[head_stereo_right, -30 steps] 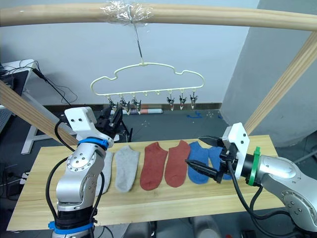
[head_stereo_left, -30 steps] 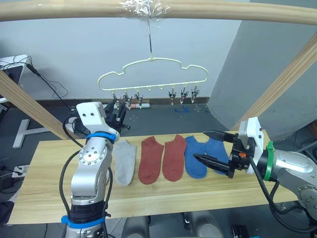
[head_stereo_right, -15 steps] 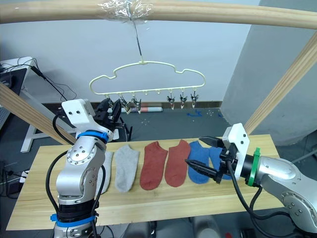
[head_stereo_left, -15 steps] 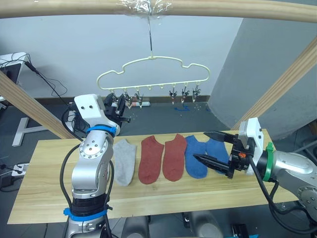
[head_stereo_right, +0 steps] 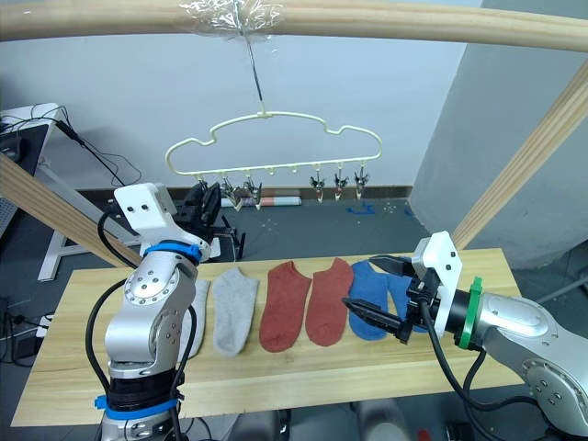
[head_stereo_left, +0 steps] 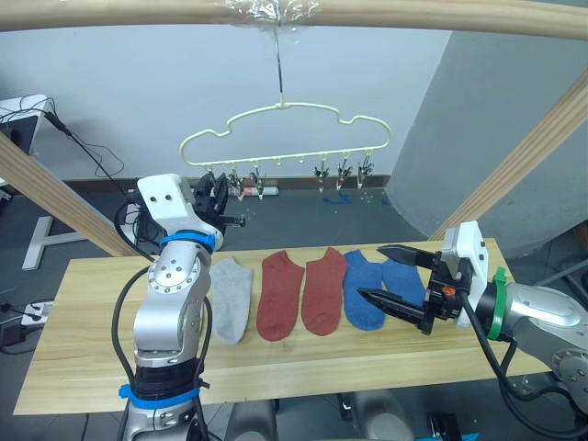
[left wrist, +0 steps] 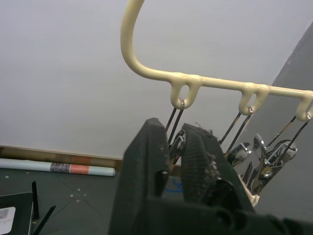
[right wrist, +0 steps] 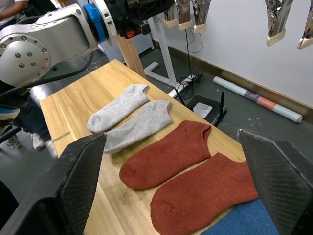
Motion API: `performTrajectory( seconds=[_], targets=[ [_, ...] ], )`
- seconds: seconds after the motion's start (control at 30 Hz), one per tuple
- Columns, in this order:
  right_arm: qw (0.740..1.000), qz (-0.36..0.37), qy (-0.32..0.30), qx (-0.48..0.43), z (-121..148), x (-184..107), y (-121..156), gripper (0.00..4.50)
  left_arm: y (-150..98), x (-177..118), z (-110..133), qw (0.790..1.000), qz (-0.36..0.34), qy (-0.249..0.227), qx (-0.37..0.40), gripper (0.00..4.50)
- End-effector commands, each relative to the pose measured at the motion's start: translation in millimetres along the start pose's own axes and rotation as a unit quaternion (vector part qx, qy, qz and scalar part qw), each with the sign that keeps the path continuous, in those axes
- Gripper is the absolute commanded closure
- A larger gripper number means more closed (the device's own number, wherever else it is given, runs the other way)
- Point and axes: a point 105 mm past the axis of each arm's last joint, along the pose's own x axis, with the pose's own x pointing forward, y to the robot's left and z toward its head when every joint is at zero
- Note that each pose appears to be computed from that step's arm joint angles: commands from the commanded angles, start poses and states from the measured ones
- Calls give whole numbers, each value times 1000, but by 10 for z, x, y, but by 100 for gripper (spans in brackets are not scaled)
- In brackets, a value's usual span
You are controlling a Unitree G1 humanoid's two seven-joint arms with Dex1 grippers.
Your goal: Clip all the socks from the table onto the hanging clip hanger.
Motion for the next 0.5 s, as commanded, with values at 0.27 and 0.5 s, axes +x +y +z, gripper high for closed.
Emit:
performTrajectory(
  seconds=[0.27, 0.5],
  targets=[
    [1000, 6, -15, -17, 108, -26, 59, 0, 25, 7, 182, 999, 1, -32, 5, 449],
    [999, 8, -29, -29, 233, -29, 40, 0, 34, -12, 187, 1000, -4, -30, 4, 449]
  ],
)
